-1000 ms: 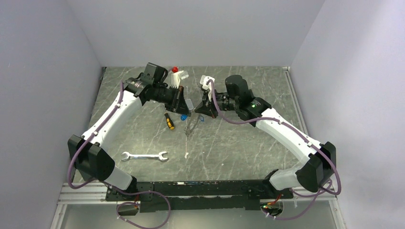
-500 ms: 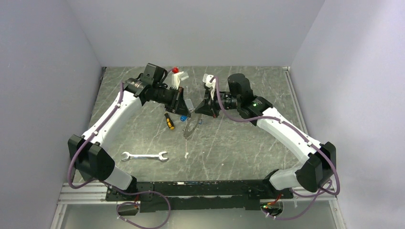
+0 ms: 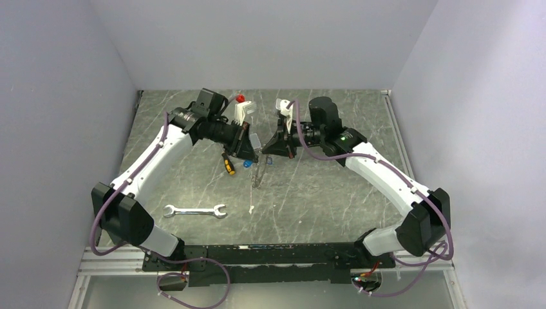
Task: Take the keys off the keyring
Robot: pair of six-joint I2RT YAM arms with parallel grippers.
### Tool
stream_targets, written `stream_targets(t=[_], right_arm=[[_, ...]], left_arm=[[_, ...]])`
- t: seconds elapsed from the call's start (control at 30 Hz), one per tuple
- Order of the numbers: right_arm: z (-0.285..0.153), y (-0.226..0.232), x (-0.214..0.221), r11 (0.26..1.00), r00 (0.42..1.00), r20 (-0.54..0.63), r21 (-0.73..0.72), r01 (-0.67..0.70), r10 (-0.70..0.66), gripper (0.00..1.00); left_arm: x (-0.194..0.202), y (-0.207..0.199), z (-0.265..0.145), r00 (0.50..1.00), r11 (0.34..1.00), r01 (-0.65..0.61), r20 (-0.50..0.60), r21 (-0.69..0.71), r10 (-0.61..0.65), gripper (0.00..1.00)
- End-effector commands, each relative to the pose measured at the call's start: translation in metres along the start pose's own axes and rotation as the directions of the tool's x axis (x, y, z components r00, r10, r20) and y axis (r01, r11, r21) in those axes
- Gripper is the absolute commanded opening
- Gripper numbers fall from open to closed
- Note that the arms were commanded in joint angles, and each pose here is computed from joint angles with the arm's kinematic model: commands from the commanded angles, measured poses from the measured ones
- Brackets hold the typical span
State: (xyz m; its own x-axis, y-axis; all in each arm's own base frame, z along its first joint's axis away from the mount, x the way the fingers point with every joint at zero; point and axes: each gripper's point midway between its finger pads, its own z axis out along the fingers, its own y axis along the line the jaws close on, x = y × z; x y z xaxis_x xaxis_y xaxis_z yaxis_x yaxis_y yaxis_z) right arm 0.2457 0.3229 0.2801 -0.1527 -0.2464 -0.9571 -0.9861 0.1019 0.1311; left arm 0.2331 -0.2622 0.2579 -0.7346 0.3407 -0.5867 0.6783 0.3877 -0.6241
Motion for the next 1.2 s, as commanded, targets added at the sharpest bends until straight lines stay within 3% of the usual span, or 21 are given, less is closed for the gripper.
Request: stream_targets(t=[0.0, 0.43, 0.7, 1.17], right_arm=[[-0.001, 0.007, -0.027, 0.996, 0.995, 0.079, -0.055, 0.066, -0.061, 0.00], [-0.005, 0.032, -0.019, 0.980, 0.996, 0.072, -0.187, 0.073, -0.060, 0.00], [-0.009, 0.044, -0.009, 0.966, 0.997, 0.051, -0.249, 0.072, -0.061, 0.00], [-0.014, 0.046, 0.006, 0.962, 0.994, 0.009, -0.251, 0.105, -0.106, 0.00]], left_arm=[[0.000, -0.011, -0.006, 0.997, 0.998, -0.070, 0.017, -0.004, 0.070, 0.00], [0.000, -0.001, -0.006, 0.997, 0.995, -0.075, 0.018, -0.066, 0.076, 0.00], [-0.005, 0.000, -0.013, 0.989, 0.984, -0.141, 0.025, -0.106, 0.144, 0.00], [-0.015, -0.007, -0.022, 0.981, 0.976, -0.185, 0.044, -0.120, 0.191, 0.00]])
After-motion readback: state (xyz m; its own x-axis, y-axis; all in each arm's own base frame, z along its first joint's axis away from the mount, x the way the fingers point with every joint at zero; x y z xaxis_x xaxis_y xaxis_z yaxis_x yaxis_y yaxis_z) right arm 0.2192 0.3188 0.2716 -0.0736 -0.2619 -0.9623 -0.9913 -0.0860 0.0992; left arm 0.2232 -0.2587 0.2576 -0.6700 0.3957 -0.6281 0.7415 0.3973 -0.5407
